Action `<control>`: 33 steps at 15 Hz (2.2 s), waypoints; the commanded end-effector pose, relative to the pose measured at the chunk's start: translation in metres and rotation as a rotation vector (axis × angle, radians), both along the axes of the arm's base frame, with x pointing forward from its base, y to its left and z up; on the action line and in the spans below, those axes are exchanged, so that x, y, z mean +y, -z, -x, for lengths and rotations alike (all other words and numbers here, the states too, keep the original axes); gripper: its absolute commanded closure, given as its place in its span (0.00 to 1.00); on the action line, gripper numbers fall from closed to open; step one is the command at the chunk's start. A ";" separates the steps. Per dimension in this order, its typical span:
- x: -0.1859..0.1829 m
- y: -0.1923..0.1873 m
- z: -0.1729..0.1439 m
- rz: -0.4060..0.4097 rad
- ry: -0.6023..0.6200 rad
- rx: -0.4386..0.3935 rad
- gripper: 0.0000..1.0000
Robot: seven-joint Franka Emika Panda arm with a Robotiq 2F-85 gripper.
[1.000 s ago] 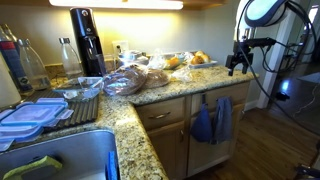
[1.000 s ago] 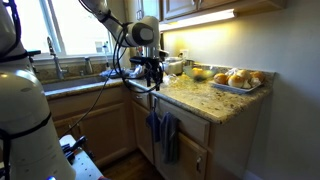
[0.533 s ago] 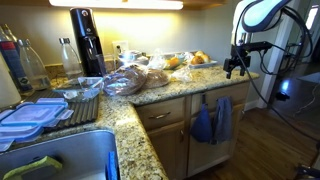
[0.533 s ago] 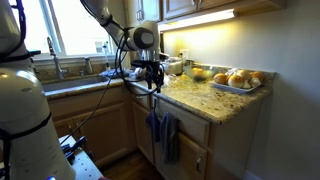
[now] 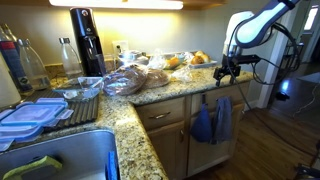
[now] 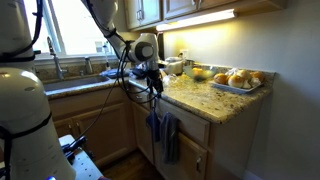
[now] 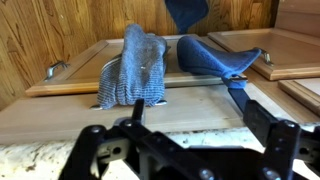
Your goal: Place the left blue cloth onto the kitchen counter
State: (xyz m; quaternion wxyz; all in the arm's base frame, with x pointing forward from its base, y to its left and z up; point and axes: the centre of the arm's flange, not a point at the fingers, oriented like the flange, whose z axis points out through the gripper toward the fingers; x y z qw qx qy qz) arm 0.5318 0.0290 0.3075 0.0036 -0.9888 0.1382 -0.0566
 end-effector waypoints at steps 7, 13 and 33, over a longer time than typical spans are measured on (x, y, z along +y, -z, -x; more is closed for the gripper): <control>0.035 0.037 0.010 0.004 -0.011 0.029 0.00; 0.042 0.040 0.007 -0.002 -0.031 0.060 0.00; 0.074 0.108 0.067 0.062 0.005 -0.183 0.00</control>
